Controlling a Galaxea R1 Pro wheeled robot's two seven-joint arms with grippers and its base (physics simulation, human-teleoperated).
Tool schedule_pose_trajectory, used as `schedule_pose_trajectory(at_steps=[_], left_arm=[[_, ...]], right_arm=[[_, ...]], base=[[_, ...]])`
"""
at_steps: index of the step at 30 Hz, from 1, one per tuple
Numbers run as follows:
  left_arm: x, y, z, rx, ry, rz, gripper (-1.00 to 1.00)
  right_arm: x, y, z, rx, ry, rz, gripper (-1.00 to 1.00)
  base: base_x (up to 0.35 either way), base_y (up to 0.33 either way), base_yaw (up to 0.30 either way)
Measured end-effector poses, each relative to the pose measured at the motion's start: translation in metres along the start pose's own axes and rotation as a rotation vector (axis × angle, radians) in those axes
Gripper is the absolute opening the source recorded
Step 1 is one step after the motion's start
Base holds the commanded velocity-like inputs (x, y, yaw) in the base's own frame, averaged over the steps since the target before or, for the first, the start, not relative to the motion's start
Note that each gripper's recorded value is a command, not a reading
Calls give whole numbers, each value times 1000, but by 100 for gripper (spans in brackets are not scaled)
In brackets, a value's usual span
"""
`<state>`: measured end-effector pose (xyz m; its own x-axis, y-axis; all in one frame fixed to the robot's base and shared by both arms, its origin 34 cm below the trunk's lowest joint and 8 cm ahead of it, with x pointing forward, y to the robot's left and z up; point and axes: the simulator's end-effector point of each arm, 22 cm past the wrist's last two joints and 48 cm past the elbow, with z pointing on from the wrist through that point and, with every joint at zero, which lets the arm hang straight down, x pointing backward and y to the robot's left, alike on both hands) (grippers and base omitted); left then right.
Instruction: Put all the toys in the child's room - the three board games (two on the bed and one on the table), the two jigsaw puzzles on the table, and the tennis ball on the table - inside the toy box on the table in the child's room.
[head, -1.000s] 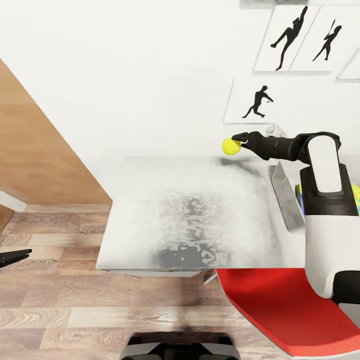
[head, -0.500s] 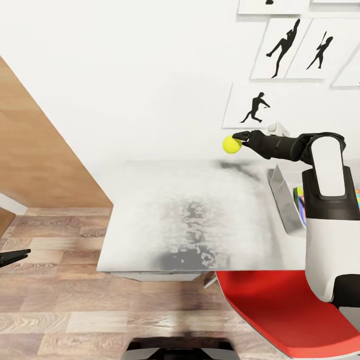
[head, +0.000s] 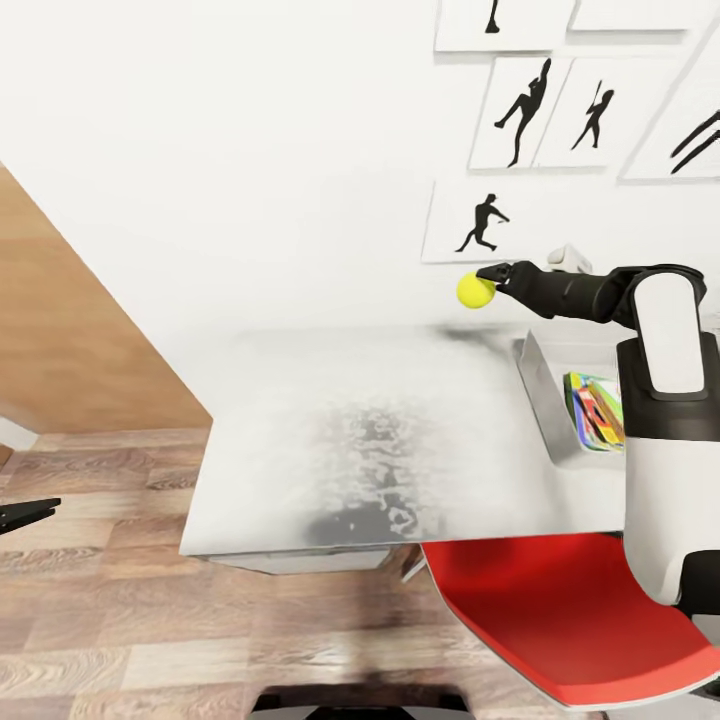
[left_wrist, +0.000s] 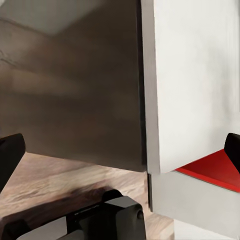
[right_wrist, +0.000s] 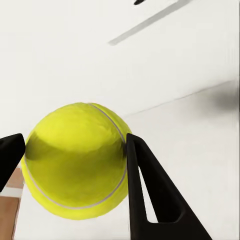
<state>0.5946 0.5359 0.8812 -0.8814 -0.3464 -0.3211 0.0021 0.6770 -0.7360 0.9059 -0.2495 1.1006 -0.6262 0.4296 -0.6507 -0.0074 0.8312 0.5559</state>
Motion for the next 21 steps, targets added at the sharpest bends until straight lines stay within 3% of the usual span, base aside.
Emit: schedule_pose_trajectory(at_steps=[8, 13, 16, 21], left_arm=[[-5, -4, -5, 1, -11, 10, 100], [-8, -7, -8, 3, -20, 16, 100], [-18, -13, -9, 8, -29, 37, 100], [-61, -50, -6, 46, -54, 101, 100]], right_arm=[[-6, -1, -7, 17, -11, -12, -100], [-9, -11, -11, 77, -11, -27, -100], [-4, -16, -10, 127, 4, -50, -100], [0, -16, -9, 156, 18, -63, -100]], base=[[0, 0, -155], [0, 0, -156], [0, 0, -156], [0, 0, -156]])
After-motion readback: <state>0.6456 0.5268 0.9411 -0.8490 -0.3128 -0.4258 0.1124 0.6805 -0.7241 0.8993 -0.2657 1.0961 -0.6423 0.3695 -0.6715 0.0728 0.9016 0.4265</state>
